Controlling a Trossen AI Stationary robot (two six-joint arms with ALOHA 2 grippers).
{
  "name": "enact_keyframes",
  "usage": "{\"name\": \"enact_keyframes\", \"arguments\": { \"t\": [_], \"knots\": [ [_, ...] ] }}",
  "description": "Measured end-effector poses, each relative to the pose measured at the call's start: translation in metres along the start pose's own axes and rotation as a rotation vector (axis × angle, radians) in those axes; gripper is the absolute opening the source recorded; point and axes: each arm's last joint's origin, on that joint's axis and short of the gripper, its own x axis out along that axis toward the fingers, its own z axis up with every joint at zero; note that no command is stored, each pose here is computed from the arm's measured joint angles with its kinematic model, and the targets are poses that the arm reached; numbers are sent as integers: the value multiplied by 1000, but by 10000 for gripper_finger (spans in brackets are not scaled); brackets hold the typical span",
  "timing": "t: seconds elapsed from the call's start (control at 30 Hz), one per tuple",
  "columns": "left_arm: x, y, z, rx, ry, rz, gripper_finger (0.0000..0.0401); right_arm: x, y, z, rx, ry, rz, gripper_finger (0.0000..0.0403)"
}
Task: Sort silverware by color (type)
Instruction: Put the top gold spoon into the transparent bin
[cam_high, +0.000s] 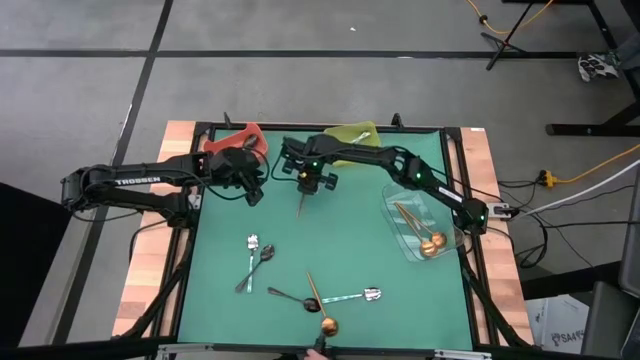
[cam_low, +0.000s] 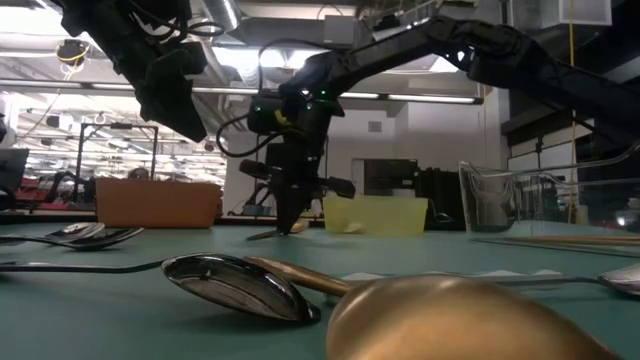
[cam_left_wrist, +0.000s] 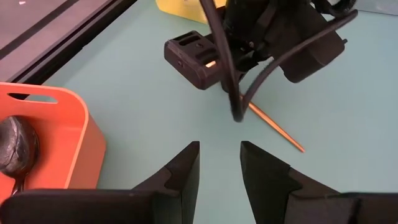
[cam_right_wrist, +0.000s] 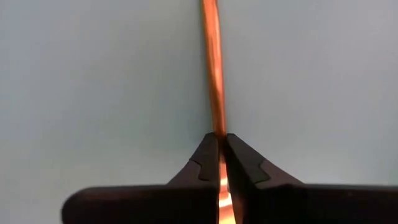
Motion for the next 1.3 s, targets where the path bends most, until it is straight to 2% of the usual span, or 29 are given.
{"name": "enact_keyframes", "arguments": {
  "t": [0.17,0.27,0.63,0.93,1.3],
  "knots": [
    [0,0,0,0,0,0,110,2,1,12,-21,58,16,2],
    [0,0,0,0,0,0,110,1,2,17,15,100,14,2],
    [0,0,0,0,1,0,110,-11,5,21,99,80,37,1],
    [0,0,-1,-3,6,2,110,-56,4,27,153,72,-30,0],
    [0,0,-1,-2,8,2,110,-138,12,38,257,53,-163,0]
  ]
}}
